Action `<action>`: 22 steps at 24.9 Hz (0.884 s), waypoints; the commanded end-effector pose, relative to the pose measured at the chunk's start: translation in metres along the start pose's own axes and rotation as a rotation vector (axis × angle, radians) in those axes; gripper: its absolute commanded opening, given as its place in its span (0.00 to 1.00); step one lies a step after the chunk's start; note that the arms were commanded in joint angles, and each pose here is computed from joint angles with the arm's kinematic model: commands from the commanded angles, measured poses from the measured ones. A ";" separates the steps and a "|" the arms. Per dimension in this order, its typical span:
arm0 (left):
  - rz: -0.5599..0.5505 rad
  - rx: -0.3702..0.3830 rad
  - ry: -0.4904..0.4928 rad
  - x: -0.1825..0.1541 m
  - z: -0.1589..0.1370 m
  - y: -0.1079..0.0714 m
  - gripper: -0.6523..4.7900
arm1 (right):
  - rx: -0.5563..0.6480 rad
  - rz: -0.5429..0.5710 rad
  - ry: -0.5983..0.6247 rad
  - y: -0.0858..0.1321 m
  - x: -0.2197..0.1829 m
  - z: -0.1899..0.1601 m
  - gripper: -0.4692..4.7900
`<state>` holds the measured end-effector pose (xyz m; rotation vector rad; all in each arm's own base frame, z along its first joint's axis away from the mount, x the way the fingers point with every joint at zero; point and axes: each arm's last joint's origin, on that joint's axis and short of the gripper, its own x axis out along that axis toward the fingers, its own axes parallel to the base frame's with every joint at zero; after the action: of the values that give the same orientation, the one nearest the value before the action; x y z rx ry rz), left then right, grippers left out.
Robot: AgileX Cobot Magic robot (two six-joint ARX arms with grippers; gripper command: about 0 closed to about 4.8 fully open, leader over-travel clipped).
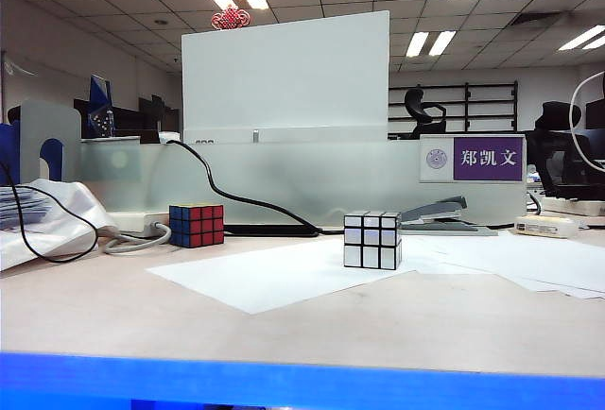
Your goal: Flip the plastic bottle upside down.
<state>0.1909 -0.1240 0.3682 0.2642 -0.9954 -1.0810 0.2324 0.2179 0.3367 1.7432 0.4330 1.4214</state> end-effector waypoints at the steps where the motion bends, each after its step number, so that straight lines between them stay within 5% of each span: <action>1: 0.073 0.056 0.031 0.000 -0.001 0.004 0.11 | -0.080 0.052 0.031 0.018 -0.003 0.005 1.00; 8: 0.126 0.092 0.106 -0.006 -0.005 0.016 0.11 | -0.196 0.033 0.025 0.031 -0.016 0.025 1.00; 14: 0.146 0.111 0.122 -0.005 0.001 0.032 0.11 | -0.204 -0.050 -0.018 0.015 -0.034 0.031 1.00; 21: 0.090 -0.066 0.306 0.006 -0.008 0.043 0.11 | -0.451 -0.119 0.030 0.019 -0.056 0.052 1.00; 22: 0.082 -0.100 0.343 0.006 -0.011 0.043 0.11 | -0.482 -0.129 0.038 0.021 -0.060 0.056 0.94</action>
<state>0.2219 -0.1091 0.3975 0.3187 -0.7366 -0.9409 0.2632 0.1462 0.3097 1.3935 0.2339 1.2815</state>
